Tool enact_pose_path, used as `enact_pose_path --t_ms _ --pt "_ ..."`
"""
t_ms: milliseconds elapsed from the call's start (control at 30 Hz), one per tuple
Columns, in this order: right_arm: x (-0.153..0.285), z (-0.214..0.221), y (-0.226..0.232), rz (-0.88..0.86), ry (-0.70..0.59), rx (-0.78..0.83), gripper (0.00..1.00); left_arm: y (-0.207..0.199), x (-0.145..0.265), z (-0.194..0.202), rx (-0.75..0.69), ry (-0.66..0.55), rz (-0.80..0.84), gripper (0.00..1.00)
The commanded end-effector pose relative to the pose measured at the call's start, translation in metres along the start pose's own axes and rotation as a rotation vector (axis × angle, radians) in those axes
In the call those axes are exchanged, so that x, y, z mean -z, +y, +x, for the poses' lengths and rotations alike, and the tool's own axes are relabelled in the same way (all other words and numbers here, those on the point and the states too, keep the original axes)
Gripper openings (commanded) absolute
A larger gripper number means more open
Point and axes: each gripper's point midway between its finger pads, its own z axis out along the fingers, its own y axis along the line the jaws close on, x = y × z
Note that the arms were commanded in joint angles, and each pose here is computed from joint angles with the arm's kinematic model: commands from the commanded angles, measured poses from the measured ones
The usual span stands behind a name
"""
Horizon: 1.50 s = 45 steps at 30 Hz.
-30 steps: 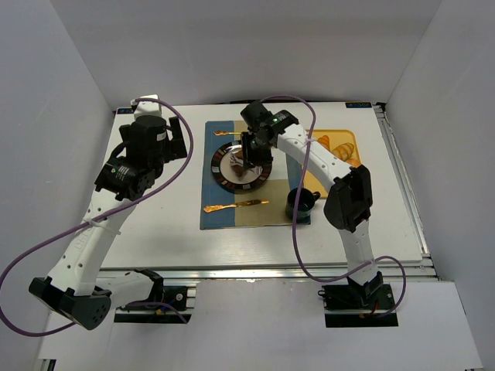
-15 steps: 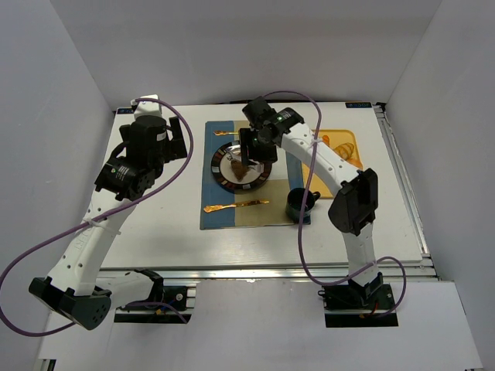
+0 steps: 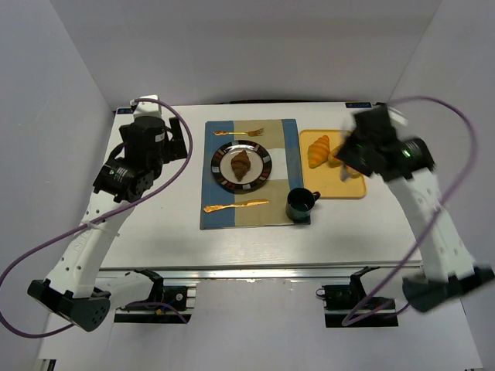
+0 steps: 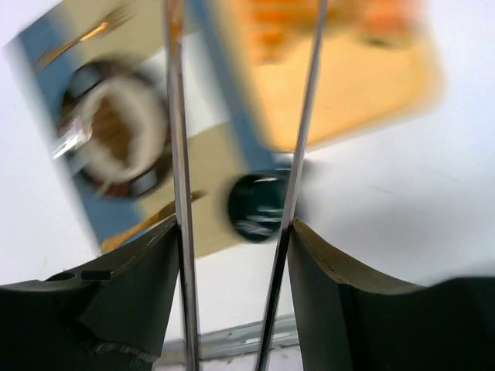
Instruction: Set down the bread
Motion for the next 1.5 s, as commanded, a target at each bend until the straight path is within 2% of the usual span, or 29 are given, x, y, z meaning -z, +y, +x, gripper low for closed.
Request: enact_pose_path --t_ms 0,33,67,200,367,633,733,767,800,933,1033,1067,1100,1167,1267,1367,1467 --pt "0.000 0.048 -0.130 0.304 0.049 -0.208 0.60 -0.003 0.015 -0.013 0.022 -0.050 0.047 0.98" --pt "0.010 0.042 -0.136 0.295 0.013 -0.244 0.60 -0.004 0.015 -0.012 0.021 -0.050 0.052 0.98" --pt "0.001 0.066 -0.154 0.348 0.064 -0.244 0.58 -0.006 0.015 -0.012 0.020 -0.051 0.056 0.98" --pt "-0.013 0.107 -0.180 0.408 0.121 -0.330 0.56 -0.018 0.018 -0.010 -0.002 -0.051 0.089 0.98" --pt "-0.051 0.134 -0.181 0.391 0.150 -0.400 0.56 -0.015 0.024 -0.008 -0.026 -0.058 0.074 0.98" --pt "-0.097 0.185 -0.200 0.481 0.285 -0.389 0.56 -0.016 0.028 -0.007 -0.036 -0.062 0.078 0.98" --pt "-0.108 0.200 -0.201 0.482 0.334 -0.378 0.63 -0.011 0.029 -0.008 -0.040 -0.068 0.056 0.98" --pt "-0.111 0.203 -0.201 0.480 0.350 -0.369 0.70 -0.010 0.029 -0.007 -0.042 -0.066 0.052 0.98" --pt "-0.113 0.205 -0.199 0.468 0.359 -0.364 0.73 -0.010 0.029 -0.007 -0.042 -0.066 0.054 0.98" --pt "-0.111 0.198 -0.194 0.450 0.366 -0.355 0.89 -0.010 0.028 -0.009 -0.045 -0.067 0.051 0.98" --pt "-0.085 0.177 -0.184 0.436 0.356 -0.364 0.89 -0.007 0.028 -0.010 -0.052 -0.067 0.031 0.98" --pt "-0.071 0.152 -0.172 0.378 0.294 -0.377 0.89 -0.007 0.027 -0.010 -0.052 -0.068 0.025 0.98" --pt "-0.055 0.147 -0.171 0.376 0.297 -0.366 0.89 -0.007 0.025 -0.010 -0.056 -0.066 0.020 0.98" --pt "-0.025 0.107 -0.154 0.271 0.179 -0.358 0.89 -0.009 0.024 -0.013 -0.055 -0.069 0.022 0.98" --pt "0.014 0.071 -0.140 0.171 0.084 -0.299 0.89 -0.016 0.015 -0.012 -0.057 -0.058 0.022 0.98" --pt "0.027 0.053 -0.116 0.011 0.022 -0.252 0.89 -0.024 0.008 -0.014 -0.053 -0.047 0.021 0.98" --pt "0.023 0.056 -0.111 -0.057 -0.021 -0.277 0.89 -0.015 0.006 -0.026 -0.045 -0.066 -0.048 0.98"
